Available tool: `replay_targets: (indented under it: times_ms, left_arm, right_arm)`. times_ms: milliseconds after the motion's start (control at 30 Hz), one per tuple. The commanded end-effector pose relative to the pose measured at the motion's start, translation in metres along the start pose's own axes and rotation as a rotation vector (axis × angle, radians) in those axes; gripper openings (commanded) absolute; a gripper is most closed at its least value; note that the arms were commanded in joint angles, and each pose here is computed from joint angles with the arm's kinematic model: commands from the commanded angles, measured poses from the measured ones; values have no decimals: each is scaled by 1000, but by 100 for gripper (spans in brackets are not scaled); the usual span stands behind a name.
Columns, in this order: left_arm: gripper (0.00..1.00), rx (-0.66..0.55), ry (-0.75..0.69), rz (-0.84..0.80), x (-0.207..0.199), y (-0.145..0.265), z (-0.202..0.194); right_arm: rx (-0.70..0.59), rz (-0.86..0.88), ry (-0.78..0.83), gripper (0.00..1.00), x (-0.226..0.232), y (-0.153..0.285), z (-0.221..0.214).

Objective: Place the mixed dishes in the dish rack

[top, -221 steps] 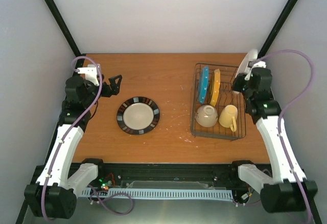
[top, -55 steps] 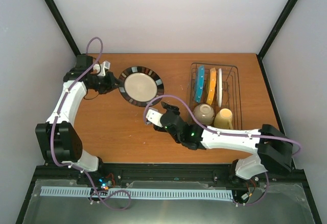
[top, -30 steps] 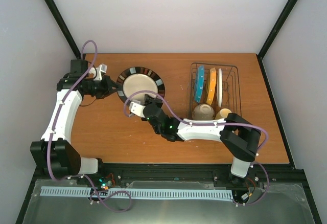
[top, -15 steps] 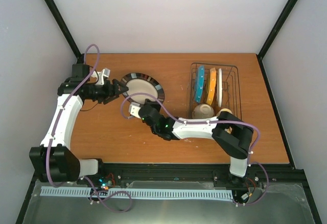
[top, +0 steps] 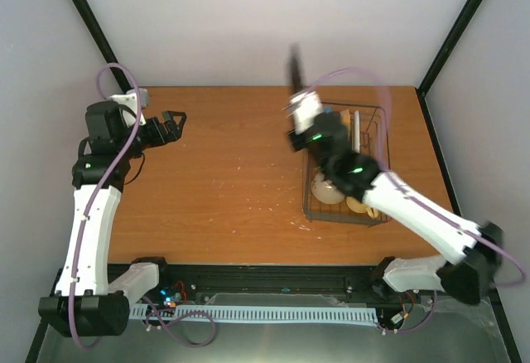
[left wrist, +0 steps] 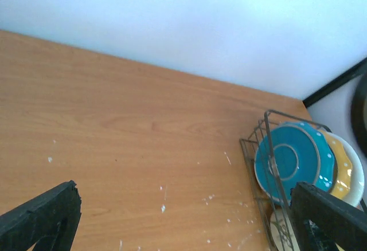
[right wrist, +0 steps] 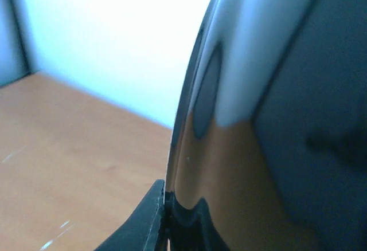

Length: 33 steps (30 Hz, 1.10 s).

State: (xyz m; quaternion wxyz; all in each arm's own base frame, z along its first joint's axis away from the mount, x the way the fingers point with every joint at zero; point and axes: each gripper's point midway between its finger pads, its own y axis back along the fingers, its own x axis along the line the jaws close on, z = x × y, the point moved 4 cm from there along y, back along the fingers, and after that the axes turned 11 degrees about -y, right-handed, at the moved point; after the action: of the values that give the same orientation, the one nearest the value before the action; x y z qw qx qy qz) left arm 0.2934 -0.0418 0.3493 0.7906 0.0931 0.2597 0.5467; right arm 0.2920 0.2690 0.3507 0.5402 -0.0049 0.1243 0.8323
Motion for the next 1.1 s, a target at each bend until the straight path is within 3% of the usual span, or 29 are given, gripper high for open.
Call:
replay_targets:
  times_ms: [0, 200, 433, 1067]
  left_arm:
    - [100, -58, -18, 62, 15, -10, 7]
    - [100, 23, 37, -17, 20, -39, -14]
    - [100, 53, 47, -26, 26, -52, -26]
    - [100, 77, 61, -3, 42, -65, -33]
  right_arm:
    - [-94, -127, -494, 3, -114, 46, 28]
    - [52, -216, -594, 3, -179, 74, -13]
    - [251, -227, -665, 3, -202, 67, -75]
    - [416, -254, -727, 3, -229, 22, -143]
